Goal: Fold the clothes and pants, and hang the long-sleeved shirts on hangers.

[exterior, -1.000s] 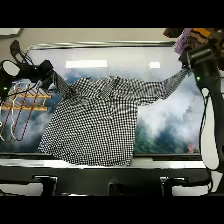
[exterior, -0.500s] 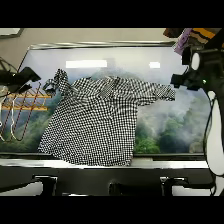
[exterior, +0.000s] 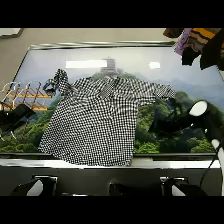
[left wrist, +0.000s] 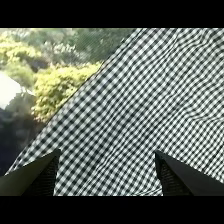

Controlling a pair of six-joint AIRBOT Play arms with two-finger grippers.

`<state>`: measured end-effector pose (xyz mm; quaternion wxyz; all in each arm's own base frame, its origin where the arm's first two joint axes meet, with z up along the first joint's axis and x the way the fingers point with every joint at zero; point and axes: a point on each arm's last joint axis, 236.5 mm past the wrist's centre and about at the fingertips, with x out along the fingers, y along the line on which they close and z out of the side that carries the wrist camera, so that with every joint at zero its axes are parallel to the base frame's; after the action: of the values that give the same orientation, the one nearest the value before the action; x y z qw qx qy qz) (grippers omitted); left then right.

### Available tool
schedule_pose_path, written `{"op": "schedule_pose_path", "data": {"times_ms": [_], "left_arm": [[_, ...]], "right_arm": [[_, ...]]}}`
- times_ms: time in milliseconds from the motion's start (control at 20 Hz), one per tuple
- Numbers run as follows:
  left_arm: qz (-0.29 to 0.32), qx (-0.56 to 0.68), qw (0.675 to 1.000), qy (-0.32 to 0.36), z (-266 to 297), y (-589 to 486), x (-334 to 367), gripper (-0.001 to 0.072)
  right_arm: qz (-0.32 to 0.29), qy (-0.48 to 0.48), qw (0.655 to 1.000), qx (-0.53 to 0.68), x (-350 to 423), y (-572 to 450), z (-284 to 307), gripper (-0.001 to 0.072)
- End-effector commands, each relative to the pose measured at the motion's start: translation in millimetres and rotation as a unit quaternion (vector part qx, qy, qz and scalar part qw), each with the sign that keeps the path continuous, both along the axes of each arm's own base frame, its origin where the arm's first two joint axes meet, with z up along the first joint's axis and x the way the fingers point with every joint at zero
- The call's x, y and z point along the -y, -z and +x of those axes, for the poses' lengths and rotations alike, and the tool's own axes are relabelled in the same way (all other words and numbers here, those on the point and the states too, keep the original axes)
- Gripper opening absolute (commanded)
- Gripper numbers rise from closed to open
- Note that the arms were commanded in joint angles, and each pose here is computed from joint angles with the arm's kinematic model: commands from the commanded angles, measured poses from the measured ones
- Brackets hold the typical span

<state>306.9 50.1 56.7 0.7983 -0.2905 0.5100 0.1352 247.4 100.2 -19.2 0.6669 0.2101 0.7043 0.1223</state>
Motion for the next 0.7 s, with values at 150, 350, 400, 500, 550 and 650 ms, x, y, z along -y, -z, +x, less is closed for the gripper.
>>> {"op": "schedule_pose_path", "data": {"times_ms": [150,350,400,500,550,650], "left_arm": [[0.001,-0.008,1.000,-0.003,-18.6,11.1,3.2,0.0705],[0.001,-0.008,1.000,-0.003,-18.6,10.9,3.1,0.0701],[-0.001,-0.011,1.000,-0.002,-19.5,11.2,3.8,0.0701],[-0.007,-0.027,1.000,-0.001,-26.2,14.4,6.2,0.0703],[-0.012,-0.040,0.999,-0.001,-31.8,17.0,7.1,0.0705],[-0.019,-0.062,0.998,-0.005,-42.7,20.4,5.9,0.0706]], "right_arm": [[0.090,-0.018,0.994,-0.052,-94.2,51.6,-81.0,0.0615],[0.076,-0.005,0.996,-0.040,-115.0,66.6,-85.8,0.0599],[0.072,0.001,0.997,-0.039,-117.1,70.6,-83.9,0.0561],[0.063,0.013,0.997,-0.034,-116.2,79.2,-76.6,0.0210],[0.055,0.013,0.998,-0.025,-111.1,80.0,-71.6,0.0049],[0.018,0.028,0.999,-0.024,-84.2,73.9,-59.9,0.0038]]}}
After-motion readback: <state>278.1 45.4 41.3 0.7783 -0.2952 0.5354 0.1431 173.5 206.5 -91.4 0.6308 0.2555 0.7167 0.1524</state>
